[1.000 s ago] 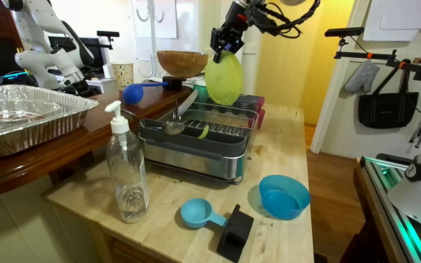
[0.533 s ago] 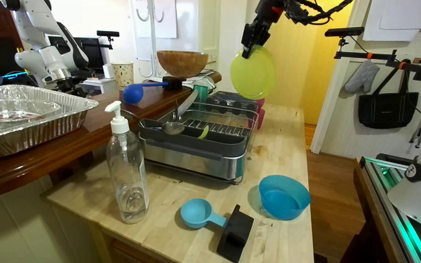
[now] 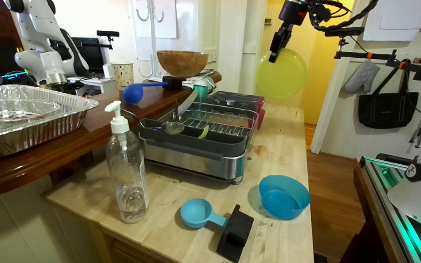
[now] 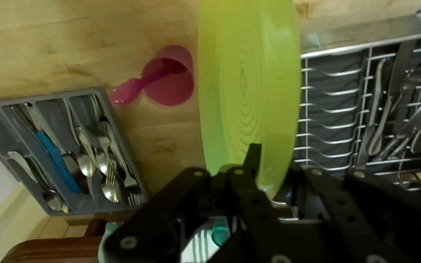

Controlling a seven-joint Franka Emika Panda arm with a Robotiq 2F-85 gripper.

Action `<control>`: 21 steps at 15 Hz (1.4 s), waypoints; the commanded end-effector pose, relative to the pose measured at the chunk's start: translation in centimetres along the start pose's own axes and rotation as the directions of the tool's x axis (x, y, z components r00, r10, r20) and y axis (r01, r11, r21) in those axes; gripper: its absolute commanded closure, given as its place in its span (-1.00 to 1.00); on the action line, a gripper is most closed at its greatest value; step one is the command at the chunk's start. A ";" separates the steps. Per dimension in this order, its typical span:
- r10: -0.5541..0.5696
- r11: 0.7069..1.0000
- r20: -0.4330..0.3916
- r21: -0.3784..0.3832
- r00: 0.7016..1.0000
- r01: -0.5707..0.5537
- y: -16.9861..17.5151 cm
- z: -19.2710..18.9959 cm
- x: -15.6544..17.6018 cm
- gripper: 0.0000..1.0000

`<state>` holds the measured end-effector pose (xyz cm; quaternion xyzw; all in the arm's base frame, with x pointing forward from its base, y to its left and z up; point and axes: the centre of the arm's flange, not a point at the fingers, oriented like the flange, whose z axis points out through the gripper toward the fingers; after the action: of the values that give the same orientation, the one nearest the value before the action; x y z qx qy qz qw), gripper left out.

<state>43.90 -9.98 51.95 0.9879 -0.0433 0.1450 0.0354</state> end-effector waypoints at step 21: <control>-0.228 0.932 0.113 -0.260 0.967 0.251 11.4 11.8 -10.5 0.94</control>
<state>36.52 -19.99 40.88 0.9768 0.0417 0.0826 0.1933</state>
